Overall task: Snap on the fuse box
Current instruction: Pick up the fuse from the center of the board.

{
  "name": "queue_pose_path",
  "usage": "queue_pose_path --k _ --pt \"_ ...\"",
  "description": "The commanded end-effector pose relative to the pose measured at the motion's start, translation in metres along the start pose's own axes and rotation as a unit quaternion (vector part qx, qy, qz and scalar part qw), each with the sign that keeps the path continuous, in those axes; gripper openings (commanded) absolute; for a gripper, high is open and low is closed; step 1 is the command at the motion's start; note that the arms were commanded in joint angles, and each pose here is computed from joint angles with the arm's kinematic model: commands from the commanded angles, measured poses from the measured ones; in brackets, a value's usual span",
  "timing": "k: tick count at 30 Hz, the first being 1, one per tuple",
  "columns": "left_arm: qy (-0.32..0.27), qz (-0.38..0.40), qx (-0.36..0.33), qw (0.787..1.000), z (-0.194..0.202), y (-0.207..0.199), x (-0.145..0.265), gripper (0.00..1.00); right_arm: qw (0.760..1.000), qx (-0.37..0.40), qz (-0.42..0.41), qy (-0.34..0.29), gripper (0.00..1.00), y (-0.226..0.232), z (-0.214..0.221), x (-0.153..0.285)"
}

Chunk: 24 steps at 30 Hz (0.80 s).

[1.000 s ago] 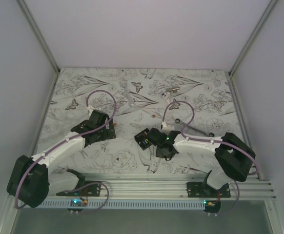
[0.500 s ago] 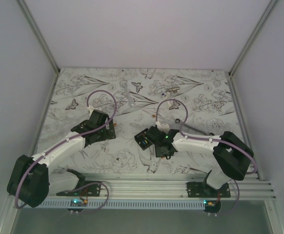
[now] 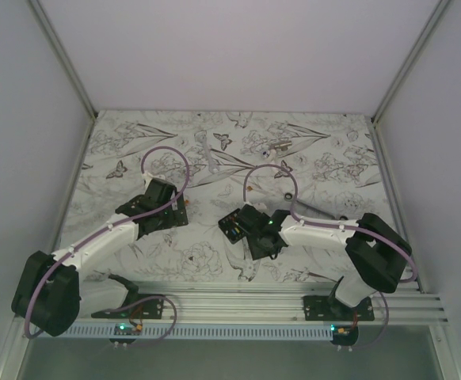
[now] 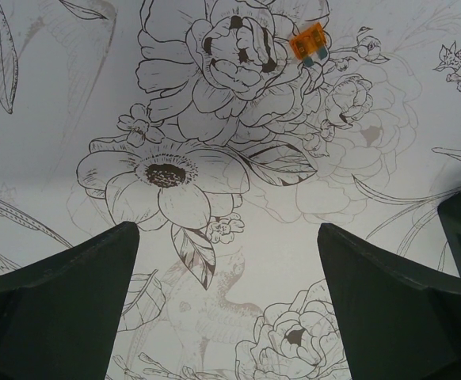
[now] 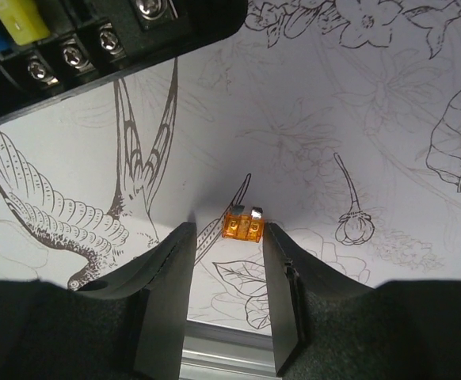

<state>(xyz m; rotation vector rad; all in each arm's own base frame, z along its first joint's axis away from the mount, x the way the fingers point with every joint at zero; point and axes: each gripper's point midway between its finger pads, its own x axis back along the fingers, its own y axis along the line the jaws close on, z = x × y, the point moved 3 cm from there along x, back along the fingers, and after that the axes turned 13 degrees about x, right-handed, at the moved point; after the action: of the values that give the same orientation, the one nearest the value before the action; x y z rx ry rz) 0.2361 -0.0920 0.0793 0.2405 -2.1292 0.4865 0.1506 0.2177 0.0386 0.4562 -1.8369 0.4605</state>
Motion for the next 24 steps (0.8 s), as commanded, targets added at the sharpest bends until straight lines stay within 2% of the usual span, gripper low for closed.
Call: queue_pose_path --k 1,12,19,24 --pt "0.004 -0.003 -0.008 1.0 -0.001 -0.001 0.003 1.0 1.0 0.019 -0.011 0.014 0.45 0.001 0.005 0.0" --pt "0.006 -0.004 -0.008 1.0 -0.001 -0.001 0.002 1.0 0.999 -0.02 0.043 0.018 0.43 -0.011 0.007 -0.009" --pt "0.008 -0.001 -0.008 1.0 0.0 -0.002 0.002 1.0 0.998 -0.037 0.042 0.03 0.37 -0.01 0.016 -0.011" --pt "0.007 0.0 -0.008 1.0 0.0 -0.002 0.003 1.0 0.998 -0.045 0.038 0.038 0.36 -0.009 0.022 -0.009"
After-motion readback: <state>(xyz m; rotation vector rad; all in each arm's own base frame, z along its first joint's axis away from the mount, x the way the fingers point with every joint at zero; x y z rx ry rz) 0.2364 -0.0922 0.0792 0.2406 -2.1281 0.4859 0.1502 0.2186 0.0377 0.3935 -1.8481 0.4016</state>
